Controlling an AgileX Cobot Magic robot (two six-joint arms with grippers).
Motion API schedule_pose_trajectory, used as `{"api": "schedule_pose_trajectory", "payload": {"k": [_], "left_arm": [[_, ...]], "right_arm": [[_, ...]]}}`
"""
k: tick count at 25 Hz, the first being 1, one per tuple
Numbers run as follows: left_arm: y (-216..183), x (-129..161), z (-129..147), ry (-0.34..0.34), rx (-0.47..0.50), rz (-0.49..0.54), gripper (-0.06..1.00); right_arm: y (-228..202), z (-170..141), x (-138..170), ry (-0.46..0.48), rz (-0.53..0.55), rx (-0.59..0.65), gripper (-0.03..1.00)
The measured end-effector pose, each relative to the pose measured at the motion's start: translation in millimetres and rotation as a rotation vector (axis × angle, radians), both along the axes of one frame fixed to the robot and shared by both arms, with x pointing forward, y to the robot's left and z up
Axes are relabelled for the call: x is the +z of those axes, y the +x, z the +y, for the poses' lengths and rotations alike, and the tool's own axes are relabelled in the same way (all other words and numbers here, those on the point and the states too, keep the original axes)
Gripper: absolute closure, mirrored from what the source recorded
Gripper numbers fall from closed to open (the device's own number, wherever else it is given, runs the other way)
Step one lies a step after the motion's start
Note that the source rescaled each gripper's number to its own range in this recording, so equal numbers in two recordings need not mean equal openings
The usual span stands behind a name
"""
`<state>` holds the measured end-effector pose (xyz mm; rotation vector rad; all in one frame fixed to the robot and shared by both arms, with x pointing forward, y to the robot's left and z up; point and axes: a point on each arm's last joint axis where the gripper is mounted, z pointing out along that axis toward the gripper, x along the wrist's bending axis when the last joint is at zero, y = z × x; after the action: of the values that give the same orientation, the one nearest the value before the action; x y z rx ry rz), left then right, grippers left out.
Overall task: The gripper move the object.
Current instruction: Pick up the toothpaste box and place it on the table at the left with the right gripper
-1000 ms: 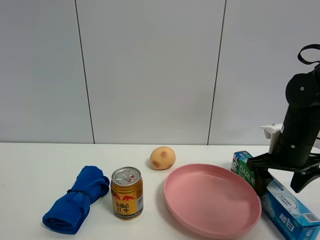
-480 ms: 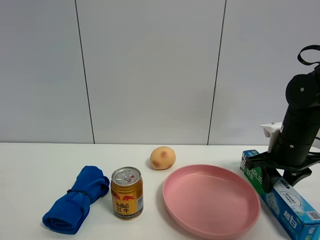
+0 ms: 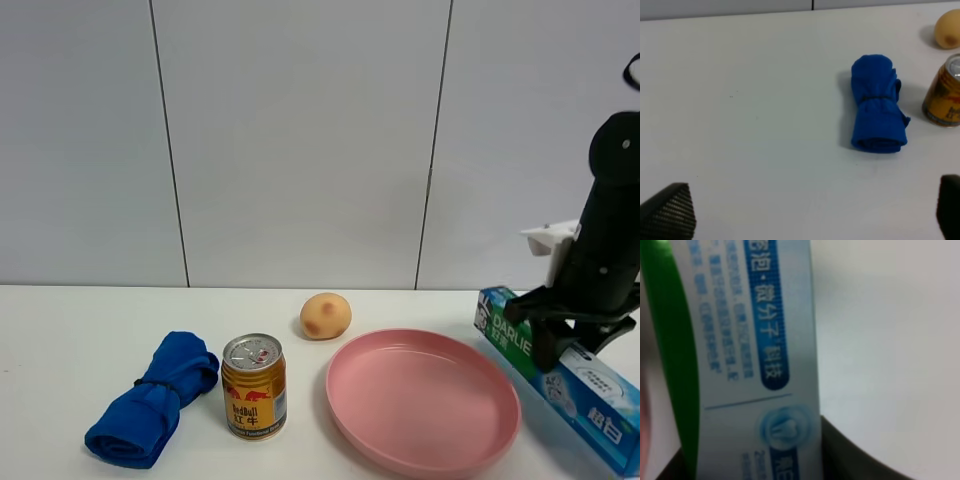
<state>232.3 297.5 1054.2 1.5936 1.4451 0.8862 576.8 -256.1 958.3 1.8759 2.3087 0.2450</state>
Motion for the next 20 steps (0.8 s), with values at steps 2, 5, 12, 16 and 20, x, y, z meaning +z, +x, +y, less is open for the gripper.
{"api": "schedule_pose_trajectory", "payload": {"k": [2, 5, 12, 16, 20], "left_arm": [[0.0, 0.0, 0.0, 0.000, 0.000, 0.000, -0.06], [0.0, 0.0, 0.0, 0.000, 0.000, 0.000, -0.06], [0.0, 0.0, 0.0, 0.000, 0.000, 0.000, -0.06], [0.0, 0.0, 0.0, 0.000, 0.000, 0.000, -0.06], [0.0, 0.0, 0.0, 0.001, 0.000, 0.000, -0.06]], "right_arm": [[-6.9, 2.1, 28.7, 0.019, -0.046, 0.077, 0.97], [-17.2, 12.2, 78.2, 0.028, -0.106, 0.226, 0.97], [-29.8, 67.5, 188.9, 0.025, -0.303, 0.589, 0.97], [-22.2, 110.6, 229.6, 0.042, -0.412, 0.716, 0.97], [-0.8, 157.7, 241.2, 0.012, -0.502, 0.815, 0.97]]}}
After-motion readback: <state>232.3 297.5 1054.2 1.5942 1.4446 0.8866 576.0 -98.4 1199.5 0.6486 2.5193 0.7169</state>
